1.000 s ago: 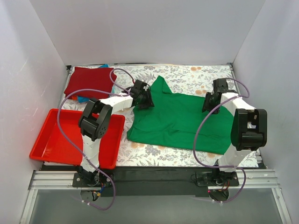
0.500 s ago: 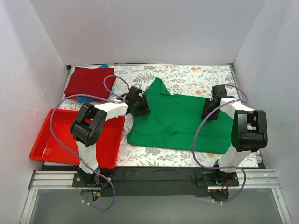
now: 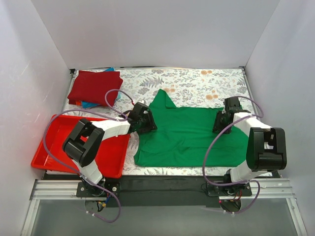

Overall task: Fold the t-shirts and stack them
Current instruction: Fold the tshirt

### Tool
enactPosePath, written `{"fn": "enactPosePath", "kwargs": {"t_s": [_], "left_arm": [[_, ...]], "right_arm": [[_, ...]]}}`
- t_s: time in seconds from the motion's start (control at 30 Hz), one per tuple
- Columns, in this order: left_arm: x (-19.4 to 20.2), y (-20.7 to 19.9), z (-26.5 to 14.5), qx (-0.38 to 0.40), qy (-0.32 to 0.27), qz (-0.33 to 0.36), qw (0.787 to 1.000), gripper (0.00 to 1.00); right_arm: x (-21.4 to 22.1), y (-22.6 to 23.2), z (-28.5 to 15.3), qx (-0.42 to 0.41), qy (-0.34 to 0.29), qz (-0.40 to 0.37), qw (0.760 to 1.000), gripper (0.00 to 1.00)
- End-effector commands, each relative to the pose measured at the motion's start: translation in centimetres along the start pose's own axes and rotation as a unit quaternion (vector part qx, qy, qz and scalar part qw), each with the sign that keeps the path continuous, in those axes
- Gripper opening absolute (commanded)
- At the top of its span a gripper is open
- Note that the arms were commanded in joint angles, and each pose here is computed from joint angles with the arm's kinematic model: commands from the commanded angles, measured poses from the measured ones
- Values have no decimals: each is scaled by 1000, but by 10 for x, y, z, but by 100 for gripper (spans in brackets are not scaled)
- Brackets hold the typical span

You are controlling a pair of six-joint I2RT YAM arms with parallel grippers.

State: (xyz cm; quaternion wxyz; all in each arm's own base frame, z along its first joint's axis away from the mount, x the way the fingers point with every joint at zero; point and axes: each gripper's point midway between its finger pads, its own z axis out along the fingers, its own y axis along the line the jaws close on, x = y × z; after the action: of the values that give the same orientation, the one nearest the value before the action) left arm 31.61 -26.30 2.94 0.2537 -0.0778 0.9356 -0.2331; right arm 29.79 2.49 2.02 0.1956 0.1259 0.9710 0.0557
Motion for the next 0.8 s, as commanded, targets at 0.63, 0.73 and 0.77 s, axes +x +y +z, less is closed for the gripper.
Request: {"fn": "enactPosePath", "kwargs": {"t_s": [0.63, 0.73, 0.77], "left_arm": [[13, 3, -38, -32, -21, 3, 999, 41], [-14, -24, -38, -12, -41, 24, 999, 41], [-19, -28, -35, -12, -43, 28, 999, 41]], "right_arm": [[38, -11, -28, 17, 40, 15, 999, 48], [12, -5, -36, 17, 17, 13, 1000, 48], [-7, 0, -41, 13, -1, 13, 1000, 48]]}}
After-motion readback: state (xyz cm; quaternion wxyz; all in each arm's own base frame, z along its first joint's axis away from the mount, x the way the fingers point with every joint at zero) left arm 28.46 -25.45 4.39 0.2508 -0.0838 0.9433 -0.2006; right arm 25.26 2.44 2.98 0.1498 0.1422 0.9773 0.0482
